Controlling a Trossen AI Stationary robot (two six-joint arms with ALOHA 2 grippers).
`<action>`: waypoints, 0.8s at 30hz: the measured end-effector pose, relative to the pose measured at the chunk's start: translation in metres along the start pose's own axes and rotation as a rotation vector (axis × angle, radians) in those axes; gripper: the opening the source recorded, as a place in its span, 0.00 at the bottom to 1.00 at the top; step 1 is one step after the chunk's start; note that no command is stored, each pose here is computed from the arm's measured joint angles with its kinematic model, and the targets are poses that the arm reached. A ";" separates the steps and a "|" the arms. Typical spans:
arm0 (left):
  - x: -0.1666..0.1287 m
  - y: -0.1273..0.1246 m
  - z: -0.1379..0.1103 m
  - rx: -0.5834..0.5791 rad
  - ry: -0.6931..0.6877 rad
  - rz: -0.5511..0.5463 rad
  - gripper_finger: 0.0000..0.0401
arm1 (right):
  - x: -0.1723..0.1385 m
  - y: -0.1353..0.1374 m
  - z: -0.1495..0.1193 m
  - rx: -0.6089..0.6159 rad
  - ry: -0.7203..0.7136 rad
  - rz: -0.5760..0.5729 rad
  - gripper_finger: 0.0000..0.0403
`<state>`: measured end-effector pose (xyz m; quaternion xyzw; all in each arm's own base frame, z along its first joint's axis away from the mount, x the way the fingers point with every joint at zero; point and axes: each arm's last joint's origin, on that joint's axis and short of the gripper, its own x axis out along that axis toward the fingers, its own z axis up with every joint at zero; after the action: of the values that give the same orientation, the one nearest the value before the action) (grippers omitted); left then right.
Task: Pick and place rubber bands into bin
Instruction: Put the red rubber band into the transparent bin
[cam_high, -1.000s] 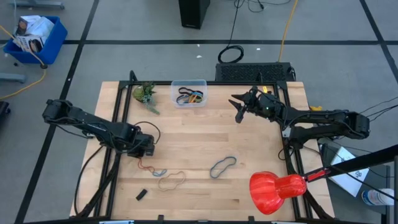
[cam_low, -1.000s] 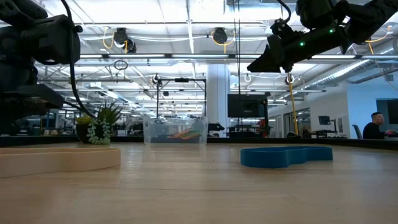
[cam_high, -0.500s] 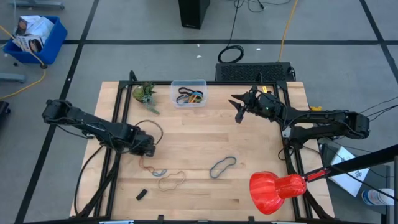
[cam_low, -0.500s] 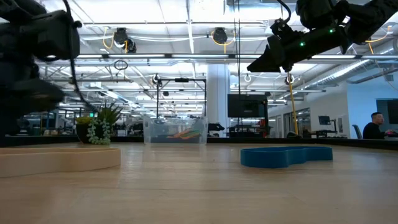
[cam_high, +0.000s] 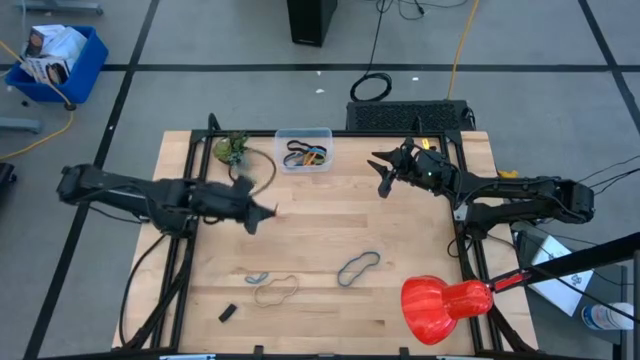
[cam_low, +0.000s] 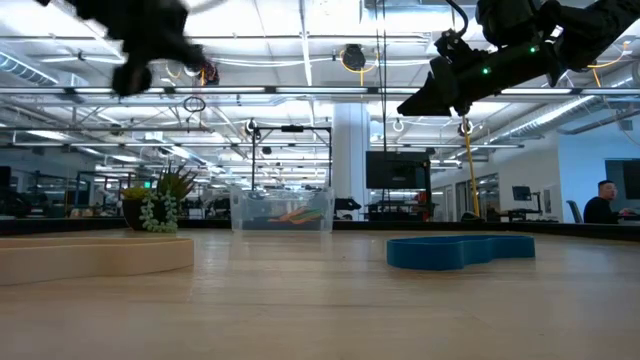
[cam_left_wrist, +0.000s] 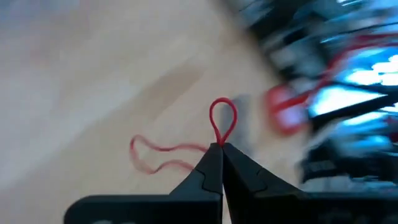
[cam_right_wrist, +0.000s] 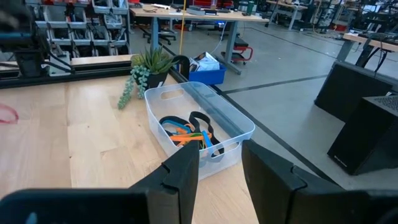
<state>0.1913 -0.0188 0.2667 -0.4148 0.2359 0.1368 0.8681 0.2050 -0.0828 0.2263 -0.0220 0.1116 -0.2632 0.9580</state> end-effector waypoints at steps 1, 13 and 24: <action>-0.002 -0.006 0.006 0.050 -0.051 -0.057 0.01 | 0.000 0.000 0.000 0.000 0.000 0.000 0.29; -0.016 -0.029 0.052 0.339 -0.502 -0.312 0.01 | 0.000 0.000 0.000 0.000 0.000 0.000 0.29; -0.021 -0.012 0.080 0.329 -0.580 -0.305 0.00 | 0.000 0.000 0.000 0.001 0.000 0.000 0.29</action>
<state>0.2024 0.0358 0.3288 -0.2440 -0.0659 0.0778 0.9644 0.2050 -0.0829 0.2262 -0.0216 0.1117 -0.2632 0.9580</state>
